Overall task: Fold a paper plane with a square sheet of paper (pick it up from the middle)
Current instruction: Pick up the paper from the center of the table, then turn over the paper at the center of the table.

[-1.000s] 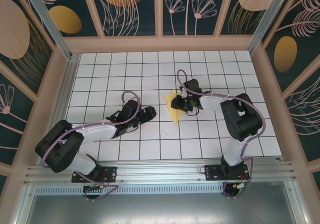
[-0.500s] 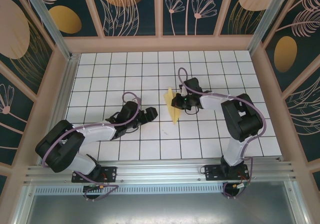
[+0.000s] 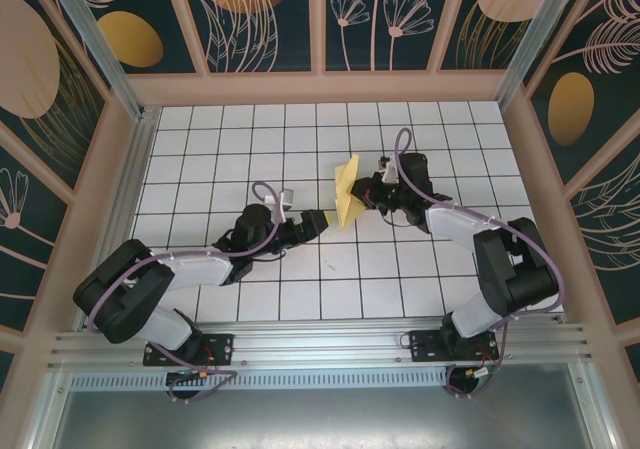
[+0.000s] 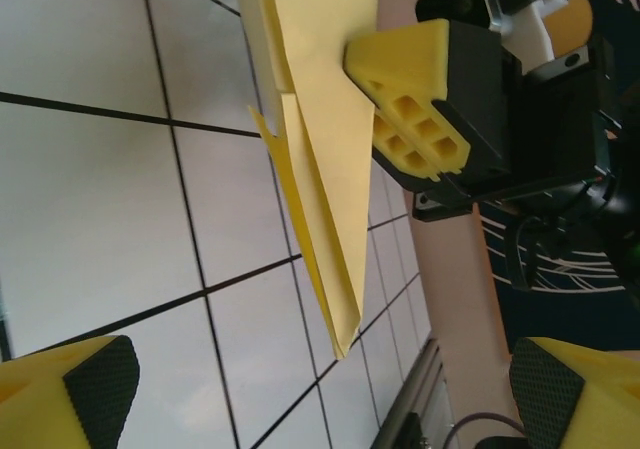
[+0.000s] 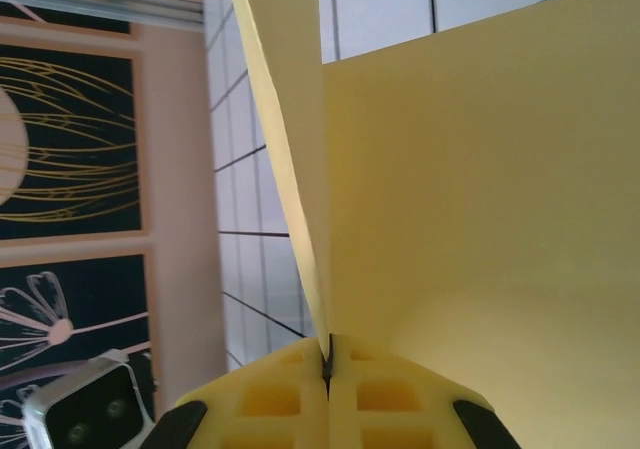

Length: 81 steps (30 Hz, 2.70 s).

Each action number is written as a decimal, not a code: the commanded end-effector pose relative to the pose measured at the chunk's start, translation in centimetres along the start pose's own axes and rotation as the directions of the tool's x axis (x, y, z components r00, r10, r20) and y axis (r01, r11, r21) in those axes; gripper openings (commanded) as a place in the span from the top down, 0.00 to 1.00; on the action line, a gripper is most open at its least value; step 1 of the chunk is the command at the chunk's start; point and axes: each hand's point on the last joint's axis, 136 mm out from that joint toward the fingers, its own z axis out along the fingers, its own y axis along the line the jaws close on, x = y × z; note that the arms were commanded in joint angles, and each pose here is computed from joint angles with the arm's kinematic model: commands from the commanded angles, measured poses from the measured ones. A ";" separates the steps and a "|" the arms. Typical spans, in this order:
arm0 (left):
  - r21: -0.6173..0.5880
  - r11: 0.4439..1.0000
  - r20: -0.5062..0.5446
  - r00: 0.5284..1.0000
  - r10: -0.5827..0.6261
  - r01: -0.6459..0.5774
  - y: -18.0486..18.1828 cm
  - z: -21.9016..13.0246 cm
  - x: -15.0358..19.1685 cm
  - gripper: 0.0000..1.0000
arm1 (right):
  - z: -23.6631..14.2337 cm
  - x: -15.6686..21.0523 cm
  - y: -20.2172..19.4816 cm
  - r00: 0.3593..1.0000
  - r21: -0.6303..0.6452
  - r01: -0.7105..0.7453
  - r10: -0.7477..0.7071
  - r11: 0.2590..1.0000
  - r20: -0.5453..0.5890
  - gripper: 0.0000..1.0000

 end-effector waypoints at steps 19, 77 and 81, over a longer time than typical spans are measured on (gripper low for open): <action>0.178 0.984 0.057 0.998 0.004 -0.014 -5.8 2.8 -2.1 0.52 | -1.9 2.2 5.6 0.998 -0.222 -0.006 -0.007 0.975 -0.058 1.00; -0.690 0.202 -0.599 0.705 0.380 -0.695 7.4 5.0 1.4 0.49 | -16.4 -2.5 -10.3 0.881 0.372 -0.265 0.067 0.889 0.468 0.44; -0.672 0.368 -0.499 0.761 0.415 -0.642 4.0 4.2 0.6 0.40 | -14.6 -2.5 -9.8 0.919 0.430 -0.190 0.006 0.883 0.393 0.43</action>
